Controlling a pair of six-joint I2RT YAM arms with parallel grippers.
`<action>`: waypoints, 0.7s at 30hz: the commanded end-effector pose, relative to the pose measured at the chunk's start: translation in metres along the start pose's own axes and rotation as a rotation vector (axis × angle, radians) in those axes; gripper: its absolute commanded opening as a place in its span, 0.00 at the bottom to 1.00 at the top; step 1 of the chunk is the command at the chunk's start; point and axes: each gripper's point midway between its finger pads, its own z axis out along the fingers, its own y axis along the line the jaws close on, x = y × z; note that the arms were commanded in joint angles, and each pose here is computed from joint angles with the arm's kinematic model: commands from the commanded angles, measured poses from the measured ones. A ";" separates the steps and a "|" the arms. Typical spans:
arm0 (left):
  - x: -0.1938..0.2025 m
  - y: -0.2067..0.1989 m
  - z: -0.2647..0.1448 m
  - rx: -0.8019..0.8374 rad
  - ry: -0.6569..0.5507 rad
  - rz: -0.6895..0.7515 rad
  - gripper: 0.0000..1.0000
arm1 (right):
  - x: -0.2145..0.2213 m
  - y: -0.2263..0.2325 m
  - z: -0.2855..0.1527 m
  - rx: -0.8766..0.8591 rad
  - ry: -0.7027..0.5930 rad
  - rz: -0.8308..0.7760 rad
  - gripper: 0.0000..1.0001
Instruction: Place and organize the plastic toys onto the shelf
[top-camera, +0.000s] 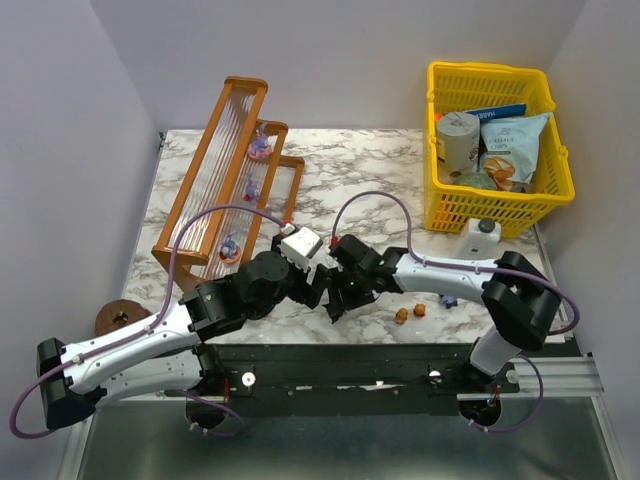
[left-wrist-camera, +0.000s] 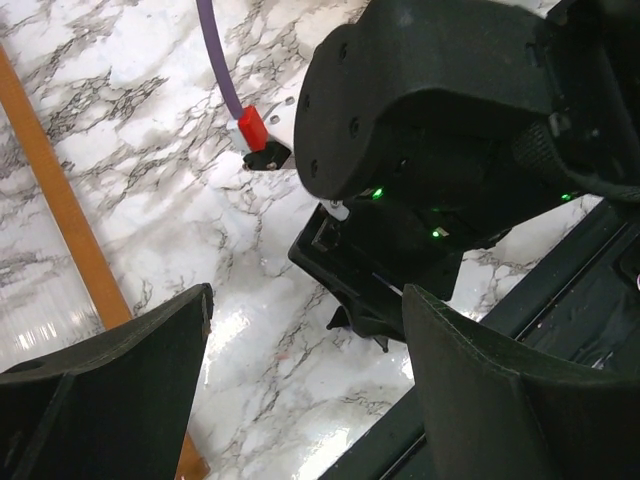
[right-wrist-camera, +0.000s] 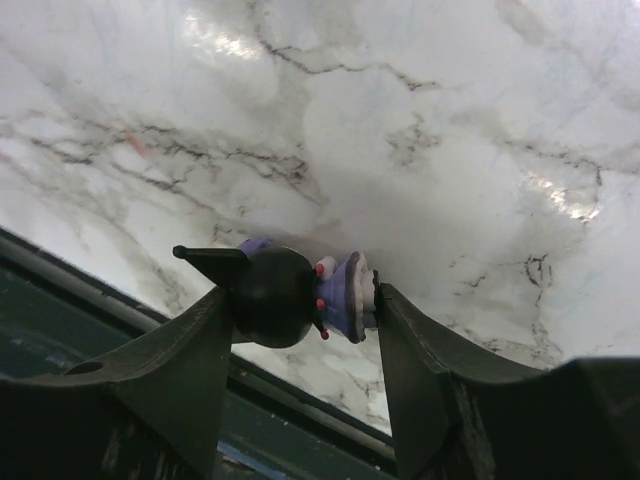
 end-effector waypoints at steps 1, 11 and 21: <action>-0.012 -0.003 -0.005 0.026 -0.032 0.007 0.85 | -0.020 0.023 -0.046 -0.255 -0.033 0.055 0.30; -0.103 -0.014 -0.021 0.118 -0.234 0.005 0.88 | -0.070 0.031 -0.179 -0.808 -0.142 0.103 0.28; -0.167 -0.075 -0.077 0.562 -0.299 0.280 0.90 | -0.046 0.064 -0.289 -1.213 -0.128 -0.143 0.28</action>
